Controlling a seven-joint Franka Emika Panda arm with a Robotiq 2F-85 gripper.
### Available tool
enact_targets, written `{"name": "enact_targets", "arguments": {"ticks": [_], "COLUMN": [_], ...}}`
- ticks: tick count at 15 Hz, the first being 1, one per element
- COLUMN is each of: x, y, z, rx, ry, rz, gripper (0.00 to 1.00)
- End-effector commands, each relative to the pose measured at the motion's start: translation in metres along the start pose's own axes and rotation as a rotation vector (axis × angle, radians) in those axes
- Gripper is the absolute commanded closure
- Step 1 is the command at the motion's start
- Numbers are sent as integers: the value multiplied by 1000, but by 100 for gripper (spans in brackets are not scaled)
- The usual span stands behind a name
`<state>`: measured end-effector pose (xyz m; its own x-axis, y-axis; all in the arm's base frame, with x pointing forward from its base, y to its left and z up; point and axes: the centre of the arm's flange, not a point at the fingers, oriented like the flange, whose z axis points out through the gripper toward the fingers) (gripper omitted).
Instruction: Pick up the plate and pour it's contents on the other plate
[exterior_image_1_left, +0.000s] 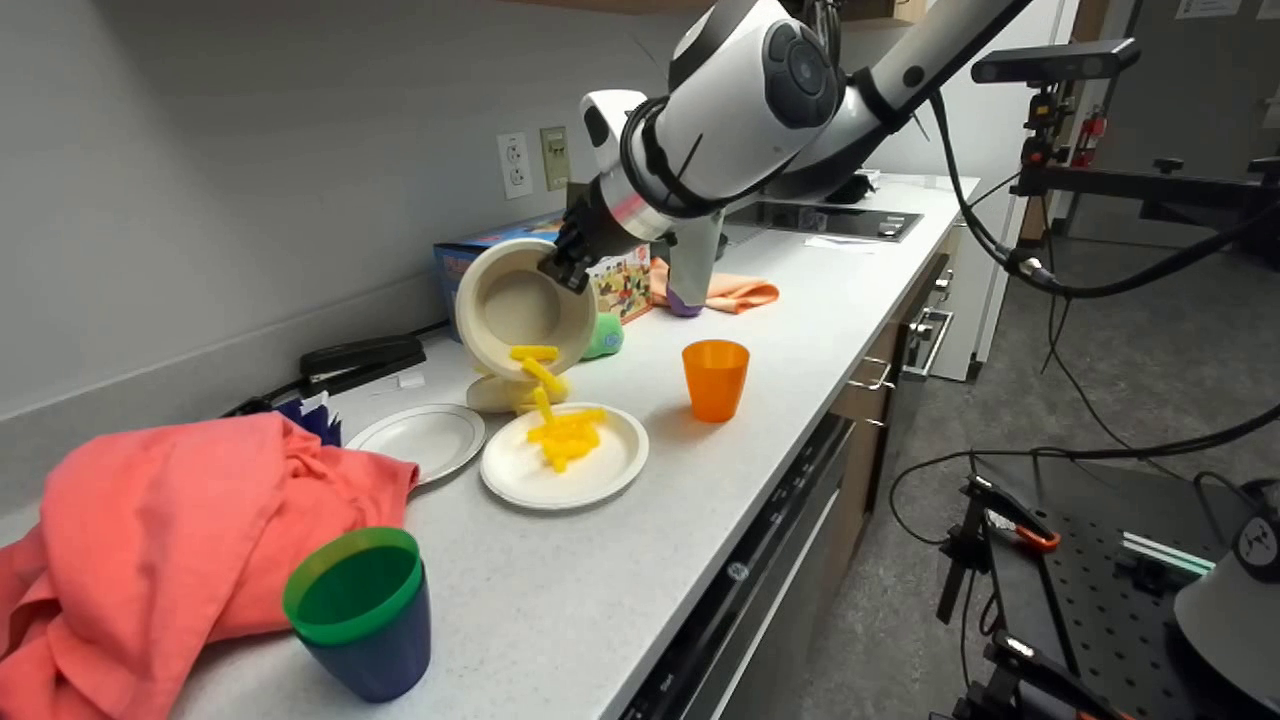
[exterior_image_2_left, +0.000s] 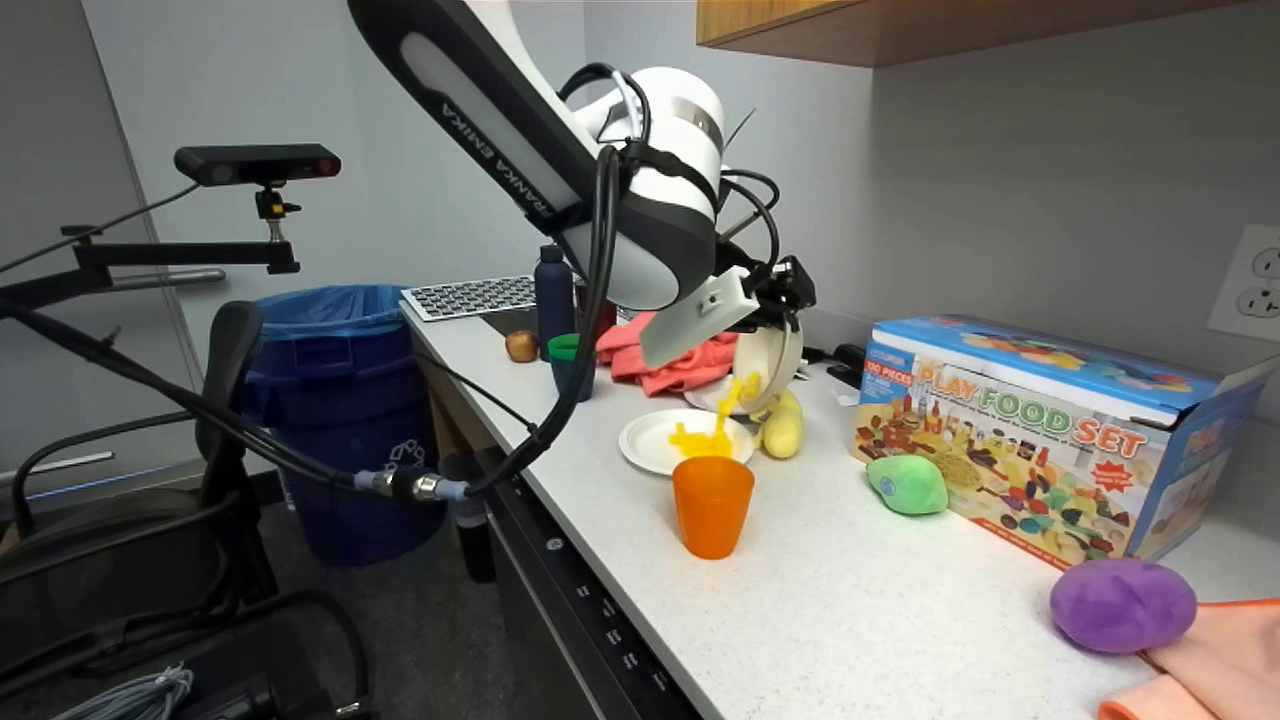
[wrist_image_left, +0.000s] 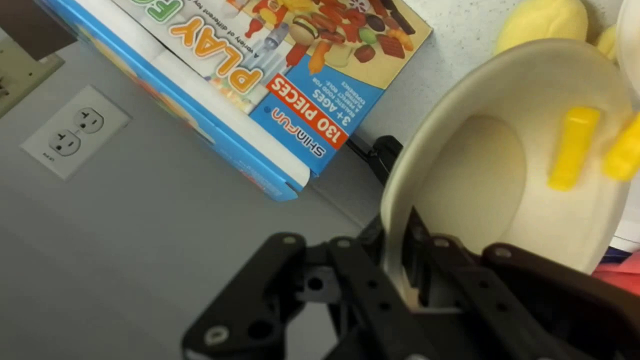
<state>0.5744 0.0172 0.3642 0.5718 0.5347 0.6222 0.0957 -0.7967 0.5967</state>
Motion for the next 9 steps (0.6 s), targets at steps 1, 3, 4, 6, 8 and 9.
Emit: {"name": "enact_targets", "arguments": {"ticks": [1, 3, 4, 6, 8, 9], "x": [-3, -2, -2, -3, -10, -15], "y": [0, 0, -1, -2, -6, -9], "z": [-1, -1, -1, -3, -6, -8], "rx": [-3, -11, -8, 17, 60, 91], "ry": [63, 89, 97, 74, -13, -69], "rz": [-23, -37, -45, -53, -32, -6], "gripper": [98, 98, 98, 98, 98, 98]}}
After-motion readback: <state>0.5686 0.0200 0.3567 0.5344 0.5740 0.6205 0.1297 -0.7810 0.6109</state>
